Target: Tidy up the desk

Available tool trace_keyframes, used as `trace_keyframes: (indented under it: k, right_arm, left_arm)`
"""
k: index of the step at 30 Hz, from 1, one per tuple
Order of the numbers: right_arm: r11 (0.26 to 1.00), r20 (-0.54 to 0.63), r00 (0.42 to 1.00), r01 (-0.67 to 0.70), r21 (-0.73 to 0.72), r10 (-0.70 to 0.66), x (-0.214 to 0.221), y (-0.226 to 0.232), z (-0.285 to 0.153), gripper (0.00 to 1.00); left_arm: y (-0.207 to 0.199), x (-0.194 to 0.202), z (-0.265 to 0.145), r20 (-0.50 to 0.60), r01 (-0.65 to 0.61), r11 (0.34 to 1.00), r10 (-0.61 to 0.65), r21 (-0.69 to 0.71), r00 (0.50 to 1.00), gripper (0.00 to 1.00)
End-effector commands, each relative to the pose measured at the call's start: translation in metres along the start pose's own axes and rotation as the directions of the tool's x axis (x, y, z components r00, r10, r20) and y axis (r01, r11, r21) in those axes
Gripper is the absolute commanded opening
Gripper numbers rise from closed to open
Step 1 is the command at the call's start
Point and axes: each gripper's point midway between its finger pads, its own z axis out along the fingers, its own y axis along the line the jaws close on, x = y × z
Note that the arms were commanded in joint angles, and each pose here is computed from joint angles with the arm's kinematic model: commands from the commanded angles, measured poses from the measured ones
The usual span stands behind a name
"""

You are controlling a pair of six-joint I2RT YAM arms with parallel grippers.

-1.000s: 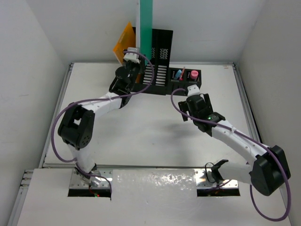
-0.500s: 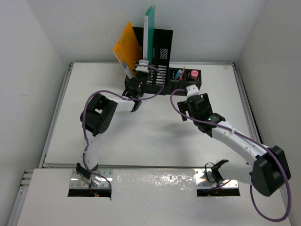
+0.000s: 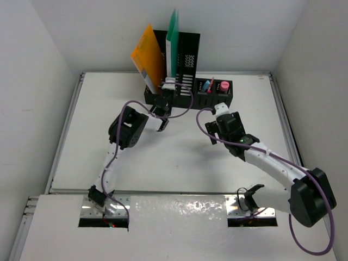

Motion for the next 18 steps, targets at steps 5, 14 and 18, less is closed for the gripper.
trace_keyframes:
  k: [5,14,18]
  right_arm:
    - [0.999,0.045,0.999,-0.022,-0.032,0.024,-0.01,0.005,0.003,0.99]
    - [0.998,0.034,0.999,-0.027,-0.053,0.028,-0.002,0.011,0.006,0.99]
    - [0.998,0.028,0.999,-0.024,-0.056,0.026,-0.001,0.013,0.009,0.99]
  left_arm:
    - [0.004,-0.096,0.025,0.393,0.192,0.981,-0.164,-0.032,0.905,0.0]
    - [0.016,-0.117,0.017,0.438,0.148,0.987,-0.103,-0.069,0.893,0.0]
    - [0.014,-0.103,0.023,0.409,0.15,0.987,-0.112,-0.06,0.906,0.0]
